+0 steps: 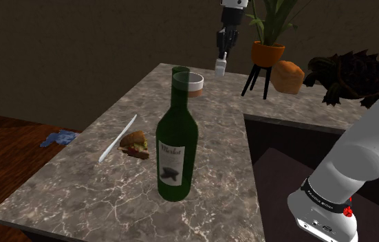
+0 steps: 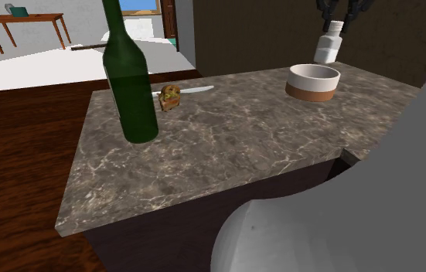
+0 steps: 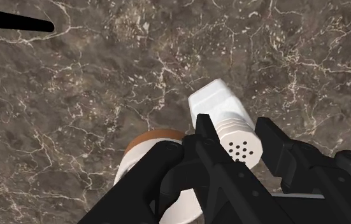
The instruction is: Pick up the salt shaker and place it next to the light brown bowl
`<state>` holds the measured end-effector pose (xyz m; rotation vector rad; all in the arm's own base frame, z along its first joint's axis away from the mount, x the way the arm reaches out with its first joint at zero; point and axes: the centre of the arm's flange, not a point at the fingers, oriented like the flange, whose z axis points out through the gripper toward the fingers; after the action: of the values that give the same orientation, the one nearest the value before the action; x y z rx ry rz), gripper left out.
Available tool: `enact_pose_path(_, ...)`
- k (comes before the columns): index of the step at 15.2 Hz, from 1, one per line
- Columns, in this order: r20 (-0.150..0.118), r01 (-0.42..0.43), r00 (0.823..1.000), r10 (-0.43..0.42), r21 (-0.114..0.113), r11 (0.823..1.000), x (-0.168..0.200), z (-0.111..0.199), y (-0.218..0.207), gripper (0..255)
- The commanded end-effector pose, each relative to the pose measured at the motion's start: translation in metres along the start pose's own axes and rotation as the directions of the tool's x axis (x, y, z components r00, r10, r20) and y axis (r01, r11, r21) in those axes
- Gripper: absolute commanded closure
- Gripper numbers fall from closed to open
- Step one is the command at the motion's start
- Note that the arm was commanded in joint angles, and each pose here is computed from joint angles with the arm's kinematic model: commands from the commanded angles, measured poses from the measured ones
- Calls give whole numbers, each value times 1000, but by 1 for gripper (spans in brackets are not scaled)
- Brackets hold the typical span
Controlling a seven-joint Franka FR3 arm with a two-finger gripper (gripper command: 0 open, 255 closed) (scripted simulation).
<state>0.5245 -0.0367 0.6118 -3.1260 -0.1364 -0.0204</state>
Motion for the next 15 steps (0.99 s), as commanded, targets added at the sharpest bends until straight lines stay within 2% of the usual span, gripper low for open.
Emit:
enact_pose_path(1,0,1,1000,-1,-1,1000,15,-1,24,255)
enact_pose_path(13,0,1,1000,-1,-1,1000,95,-2,164,255)
enact_pose_path(15,0,1,1000,-1,-1,1000,95,8,164,255)
